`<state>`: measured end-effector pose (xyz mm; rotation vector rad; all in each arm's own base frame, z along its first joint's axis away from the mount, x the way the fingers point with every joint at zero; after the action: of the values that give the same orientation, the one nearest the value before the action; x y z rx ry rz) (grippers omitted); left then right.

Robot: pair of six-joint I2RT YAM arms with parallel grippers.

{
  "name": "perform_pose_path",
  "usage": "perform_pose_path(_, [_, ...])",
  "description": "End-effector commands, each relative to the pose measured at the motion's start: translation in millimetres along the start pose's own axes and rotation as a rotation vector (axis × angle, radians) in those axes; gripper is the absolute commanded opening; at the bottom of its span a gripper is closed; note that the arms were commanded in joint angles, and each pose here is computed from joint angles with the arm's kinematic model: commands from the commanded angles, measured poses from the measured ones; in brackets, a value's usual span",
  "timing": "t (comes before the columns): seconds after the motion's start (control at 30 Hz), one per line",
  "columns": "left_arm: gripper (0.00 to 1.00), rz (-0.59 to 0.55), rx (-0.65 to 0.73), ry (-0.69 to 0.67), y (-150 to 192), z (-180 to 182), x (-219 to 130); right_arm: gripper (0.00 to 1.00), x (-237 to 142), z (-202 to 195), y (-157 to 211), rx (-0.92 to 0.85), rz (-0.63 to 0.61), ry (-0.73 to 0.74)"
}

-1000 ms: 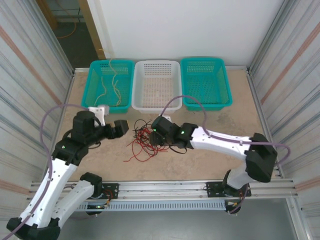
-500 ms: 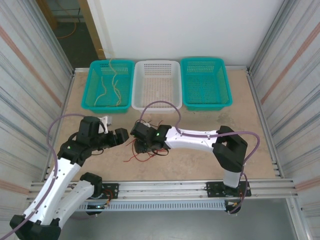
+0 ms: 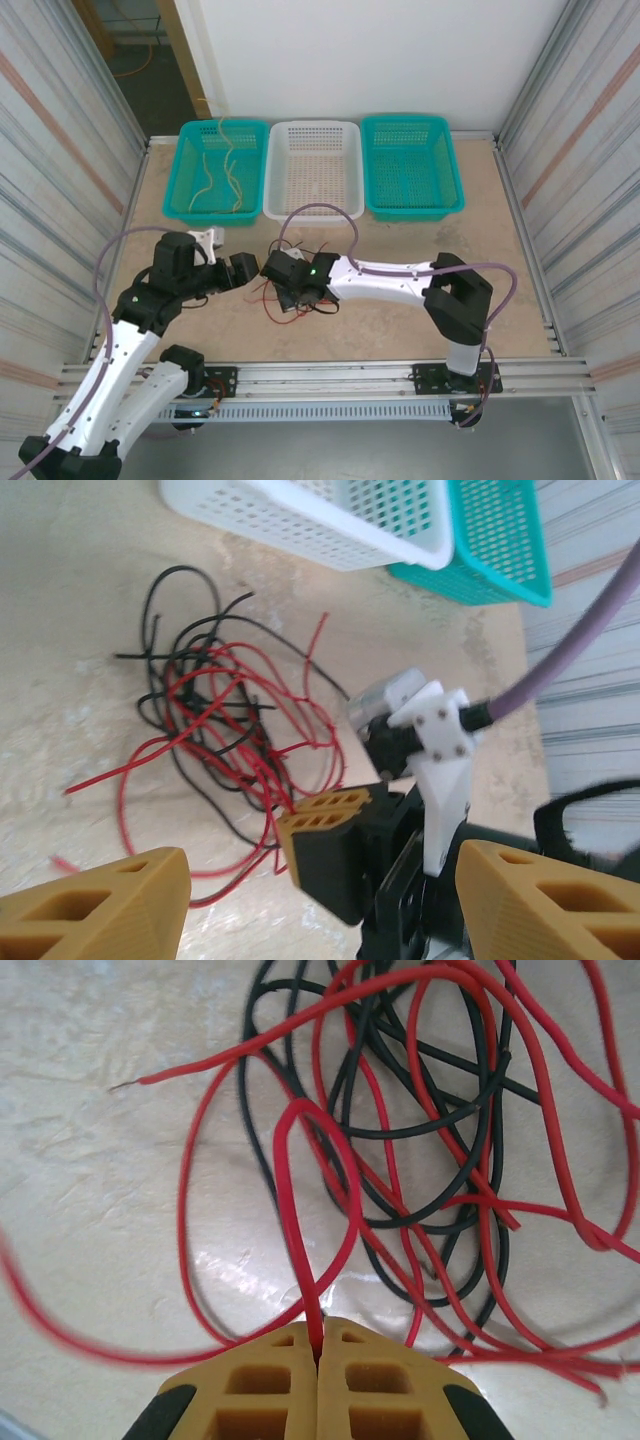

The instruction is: Untangle the cables

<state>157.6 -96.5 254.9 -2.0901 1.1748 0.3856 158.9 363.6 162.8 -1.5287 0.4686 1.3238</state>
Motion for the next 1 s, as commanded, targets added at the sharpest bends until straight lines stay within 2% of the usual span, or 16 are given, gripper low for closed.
perform_pose_path(0.0, [0.65,-0.017,0.005,0.122,-7.8,-14.5,1.6,0.0,-62.1,11.1,-16.7,-0.092,-0.18,-0.017])
perform_pose_path(0.2, [0.59,-0.022,0.039,0.251,-17.8,-36.0,-0.9,0.0,-127.9,16.3,-29.1,-0.148,-0.343,-0.164])
perform_pose_path(0.37, [0.65,-0.033,0.105,0.467,-22.1,-68.4,-10.2,0.0,-170.6,8.7,-37.5,-0.155,-0.451,-0.215])
perform_pose_path(0.5, [0.66,-0.023,0.148,0.56,-21.5,-86.5,-15.0,0.0,-197.7,2.5,-43.3,-0.144,-0.529,-0.244])
perform_pose_path(0.67, [0.59,0.029,0.137,0.579,-19.2,-89.1,-7.9,0.0,-221.9,-9.6,-48.3,-0.105,-0.614,-0.273])
perform_pose_path(0.83, [0.4,0.025,0.134,0.592,-15.7,-87.8,-7.2,0.0,-235.2,-27.7,-50.2,-0.024,-0.657,-0.384])
perform_pose_path(0.97, [0.37,0.003,0.139,0.57,-15.0,-85.6,-10.1,0.0,-243.8,-43.9,-51.8,0.027,-0.684,-0.422])
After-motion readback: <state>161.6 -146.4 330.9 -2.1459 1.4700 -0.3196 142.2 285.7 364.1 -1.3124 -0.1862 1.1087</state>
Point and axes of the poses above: each hand's point on the last joint's axis, 136 mm out from that joint toward the fingers, its own x axis out along the fingers, its own z axis along the line the jaws close on, y = z × x, the point moved 8 cm from there along -x, back along the fingers, and after that the axes turned 5 degrees about -x, right-handed, at the moved point
